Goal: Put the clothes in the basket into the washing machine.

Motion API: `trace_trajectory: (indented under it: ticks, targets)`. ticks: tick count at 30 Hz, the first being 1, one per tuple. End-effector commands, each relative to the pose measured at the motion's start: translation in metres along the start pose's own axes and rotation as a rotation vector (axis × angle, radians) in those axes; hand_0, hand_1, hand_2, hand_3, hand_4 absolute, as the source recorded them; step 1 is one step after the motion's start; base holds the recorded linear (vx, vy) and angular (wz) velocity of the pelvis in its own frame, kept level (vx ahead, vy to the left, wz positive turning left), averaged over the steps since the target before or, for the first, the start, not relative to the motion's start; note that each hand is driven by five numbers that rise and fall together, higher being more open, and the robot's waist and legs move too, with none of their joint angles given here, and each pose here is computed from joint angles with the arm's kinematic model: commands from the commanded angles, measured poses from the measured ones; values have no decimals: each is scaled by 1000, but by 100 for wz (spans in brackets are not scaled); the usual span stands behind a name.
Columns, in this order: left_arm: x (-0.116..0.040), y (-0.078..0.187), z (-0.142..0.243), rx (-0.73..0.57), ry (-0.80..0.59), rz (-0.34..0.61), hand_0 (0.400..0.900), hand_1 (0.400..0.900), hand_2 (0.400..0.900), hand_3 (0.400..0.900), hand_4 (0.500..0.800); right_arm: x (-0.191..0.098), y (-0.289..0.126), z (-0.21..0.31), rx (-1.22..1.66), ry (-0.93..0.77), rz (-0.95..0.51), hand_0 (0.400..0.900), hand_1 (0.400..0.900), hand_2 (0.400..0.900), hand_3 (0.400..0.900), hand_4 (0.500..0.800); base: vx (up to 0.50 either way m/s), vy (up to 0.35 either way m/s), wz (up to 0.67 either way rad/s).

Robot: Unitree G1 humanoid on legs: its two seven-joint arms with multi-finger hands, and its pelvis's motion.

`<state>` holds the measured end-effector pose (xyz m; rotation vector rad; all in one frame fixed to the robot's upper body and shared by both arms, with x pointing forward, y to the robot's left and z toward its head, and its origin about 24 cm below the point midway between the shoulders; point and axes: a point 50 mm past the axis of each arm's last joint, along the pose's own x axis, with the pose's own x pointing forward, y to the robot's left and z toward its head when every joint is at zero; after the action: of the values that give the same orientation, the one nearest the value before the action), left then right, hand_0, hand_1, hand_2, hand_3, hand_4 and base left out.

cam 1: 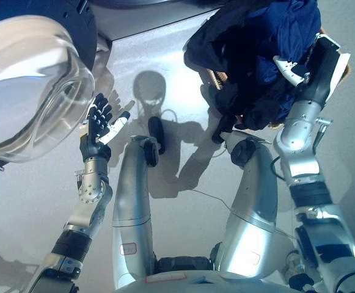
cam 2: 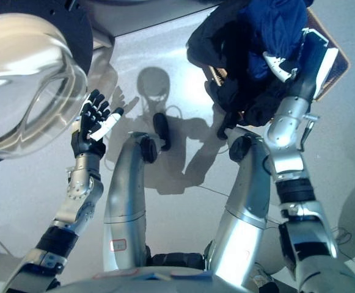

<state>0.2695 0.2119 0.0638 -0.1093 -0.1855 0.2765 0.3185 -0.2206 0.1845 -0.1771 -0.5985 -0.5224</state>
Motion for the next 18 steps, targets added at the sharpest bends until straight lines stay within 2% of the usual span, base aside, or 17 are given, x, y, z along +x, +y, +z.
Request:
trace_trajectory:
  ticks: [1,4,8,18]
  targets:
    - [-26,16,-11,-28,41,66,900,900,900,900,800,-8,0,28,256,-125,17,400,400,400,400,500,14,-7,4]
    - [-27,14,-13,-39,55,46,900,900,900,900,800,-4,21,35,391,-109,95,400,400,400,400,500,17,-5,6]
    - [-23,12,-14,-66,60,44,900,900,900,900,800,13,44,53,547,-107,113,400,400,400,400,500,15,-14,9]
    - [-17,5,-19,-118,89,1,900,900,900,900,800,73,87,79,884,37,48,400,400,400,400,500,15,-10,9]
